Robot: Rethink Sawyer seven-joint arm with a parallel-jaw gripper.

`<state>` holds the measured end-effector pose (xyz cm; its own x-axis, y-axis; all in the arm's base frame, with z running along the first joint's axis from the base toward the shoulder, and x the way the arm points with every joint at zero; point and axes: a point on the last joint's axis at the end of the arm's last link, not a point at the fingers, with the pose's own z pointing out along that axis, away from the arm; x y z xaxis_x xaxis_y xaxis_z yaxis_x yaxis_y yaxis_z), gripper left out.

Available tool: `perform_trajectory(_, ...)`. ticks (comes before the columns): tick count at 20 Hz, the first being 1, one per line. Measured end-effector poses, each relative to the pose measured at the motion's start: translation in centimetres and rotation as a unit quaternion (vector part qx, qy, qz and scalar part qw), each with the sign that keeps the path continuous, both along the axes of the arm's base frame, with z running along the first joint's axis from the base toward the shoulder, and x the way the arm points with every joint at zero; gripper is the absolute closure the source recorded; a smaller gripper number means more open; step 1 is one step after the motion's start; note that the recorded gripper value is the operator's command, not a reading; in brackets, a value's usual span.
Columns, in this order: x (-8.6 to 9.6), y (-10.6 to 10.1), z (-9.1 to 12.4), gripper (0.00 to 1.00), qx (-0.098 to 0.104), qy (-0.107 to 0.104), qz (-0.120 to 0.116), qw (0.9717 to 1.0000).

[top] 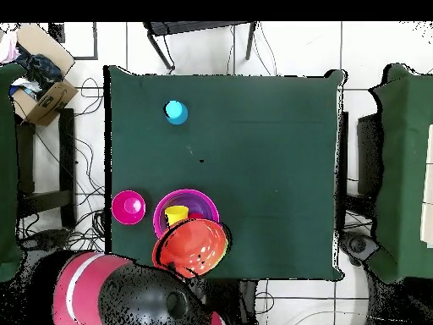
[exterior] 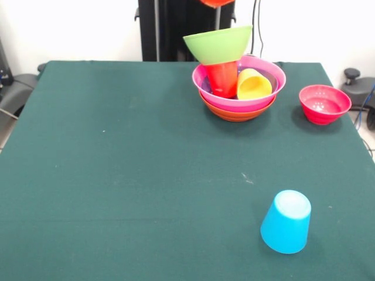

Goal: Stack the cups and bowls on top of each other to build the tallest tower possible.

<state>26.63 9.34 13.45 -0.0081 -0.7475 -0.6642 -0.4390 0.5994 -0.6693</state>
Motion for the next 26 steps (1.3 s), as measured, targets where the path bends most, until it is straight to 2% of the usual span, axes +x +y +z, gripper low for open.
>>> perform_trajectory(4,0.1,0.0,0.6,1.0,0.011,-0.029,0.007,0.9995)
perform_trajectory(14,0.6,-0.4,1.5,1.0,0.02,-0.081,0.021,0.9963)
perform_trajectory(21,0.8,-0.8,1.8,1.0,0.019,-0.089,0.023,0.9956)
perform_trajectory(26,1.1,-1.3,2.0,1.0,0.034,-0.086,0.02,0.9955)
